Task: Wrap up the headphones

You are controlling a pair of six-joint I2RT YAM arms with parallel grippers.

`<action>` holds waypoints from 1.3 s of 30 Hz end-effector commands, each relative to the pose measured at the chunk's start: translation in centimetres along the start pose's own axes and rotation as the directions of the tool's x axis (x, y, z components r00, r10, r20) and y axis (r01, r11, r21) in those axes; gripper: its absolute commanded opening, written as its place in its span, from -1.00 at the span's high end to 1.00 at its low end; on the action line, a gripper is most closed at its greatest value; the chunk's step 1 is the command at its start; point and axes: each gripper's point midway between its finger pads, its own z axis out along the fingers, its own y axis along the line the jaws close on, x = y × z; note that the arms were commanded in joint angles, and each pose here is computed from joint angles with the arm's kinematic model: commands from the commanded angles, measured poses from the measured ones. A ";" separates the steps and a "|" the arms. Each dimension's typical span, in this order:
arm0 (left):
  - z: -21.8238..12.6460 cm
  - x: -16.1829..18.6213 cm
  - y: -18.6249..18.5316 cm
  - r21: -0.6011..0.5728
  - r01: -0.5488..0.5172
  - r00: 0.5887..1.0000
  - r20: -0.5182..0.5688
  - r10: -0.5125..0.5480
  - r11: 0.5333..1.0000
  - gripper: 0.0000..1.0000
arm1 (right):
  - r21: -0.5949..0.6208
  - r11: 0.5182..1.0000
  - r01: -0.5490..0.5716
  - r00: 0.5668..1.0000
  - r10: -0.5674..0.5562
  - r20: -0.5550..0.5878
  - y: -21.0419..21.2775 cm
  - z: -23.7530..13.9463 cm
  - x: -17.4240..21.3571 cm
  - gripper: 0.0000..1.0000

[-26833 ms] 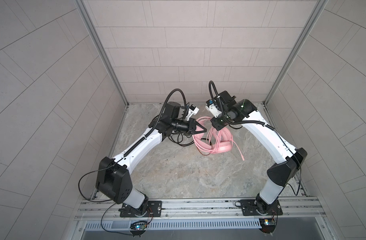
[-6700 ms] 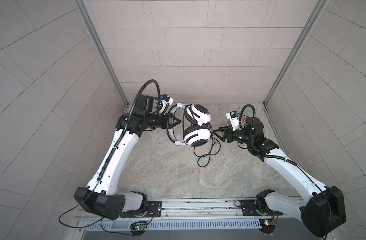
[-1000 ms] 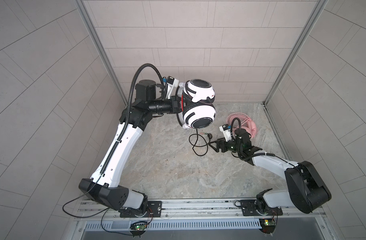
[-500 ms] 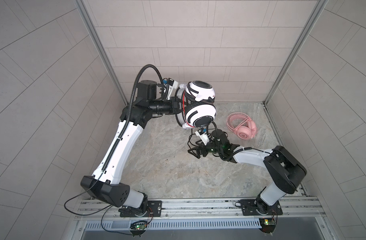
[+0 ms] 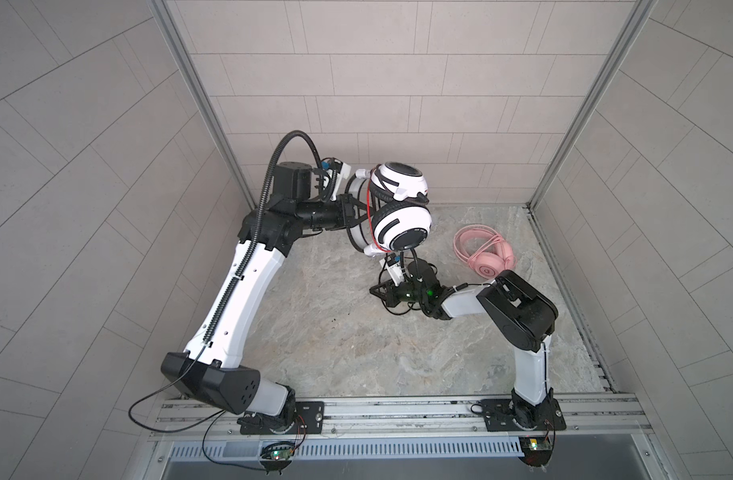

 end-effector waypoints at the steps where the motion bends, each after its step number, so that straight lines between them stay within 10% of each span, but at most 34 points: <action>1: -1.5 -1.8 1.3 -0.109 -0.010 0.995 0.097 0.021 0.994 1.00 | -0.002 1.000 0.027 0.999 -0.027 0.030 1.6 -2.6 0.1 1.00; 23: -5.6 -7.5 18.5 -0.483 0.279 0.919 0.386 -0.084 0.830 1.00 | 0.294 0.918 0.265 0.957 -0.212 -0.199 5.6 -16.8 7.6 1.00; 27: -5.7 -7.4 19.1 -0.494 0.255 0.919 0.391 -0.050 0.831 0.64 | 0.305 0.910 0.281 0.951 -0.220 -0.219 6.0 -18.4 7.5 1.00; 39: -5.7 -5.0 23.0 -0.640 0.258 0.944 0.328 -0.047 0.724 1.00 | 0.272 0.906 0.323 0.944 -0.286 -0.167 10.6 -20.6 2.9 1.00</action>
